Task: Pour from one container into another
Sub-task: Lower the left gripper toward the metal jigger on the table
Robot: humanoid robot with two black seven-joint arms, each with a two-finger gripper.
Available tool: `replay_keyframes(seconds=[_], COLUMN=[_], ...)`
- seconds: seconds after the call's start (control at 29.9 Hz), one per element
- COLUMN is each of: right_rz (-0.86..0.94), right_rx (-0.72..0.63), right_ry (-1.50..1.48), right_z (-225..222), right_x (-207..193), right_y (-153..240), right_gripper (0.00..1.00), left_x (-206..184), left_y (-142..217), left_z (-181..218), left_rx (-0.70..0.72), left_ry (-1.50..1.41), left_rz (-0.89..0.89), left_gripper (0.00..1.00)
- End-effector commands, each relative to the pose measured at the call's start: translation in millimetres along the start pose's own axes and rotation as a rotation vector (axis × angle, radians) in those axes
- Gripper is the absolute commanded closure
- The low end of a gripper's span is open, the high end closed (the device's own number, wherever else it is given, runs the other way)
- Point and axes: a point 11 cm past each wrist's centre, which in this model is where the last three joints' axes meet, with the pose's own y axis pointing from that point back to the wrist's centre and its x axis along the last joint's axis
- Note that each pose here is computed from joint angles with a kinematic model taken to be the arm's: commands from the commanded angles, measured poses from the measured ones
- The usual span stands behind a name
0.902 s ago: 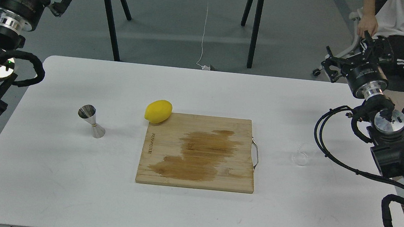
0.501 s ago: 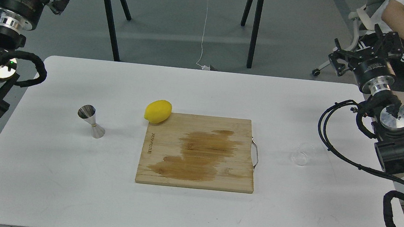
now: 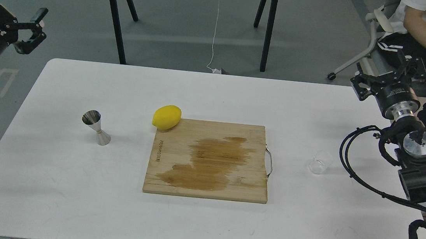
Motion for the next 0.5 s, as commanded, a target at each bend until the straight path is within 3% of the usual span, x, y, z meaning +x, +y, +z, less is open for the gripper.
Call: replay_keyframes(seconds=[0.0, 0.17, 0.47], right_rz=[0.001, -0.001, 0.006], right_rx=[-0.003, -0.011, -0.002], right_ry=[0.001, 0.008, 0.027], right_z=[1, 3, -7], right_x=[1, 0, 2], right_y=[1, 0, 1], right_gripper=[0.0, 0.0, 0.0], left_x=[-25, -48, -23], left_y=[13, 26, 97], left_z=[-11, -36, -107], left_rx=[0.113, 0.265, 0.462], left_ry=[-0.146, -0.522, -1.175], left_rz=[-0.119, -0.218, -0.227], left_gripper=[0.0, 0.0, 0.01])
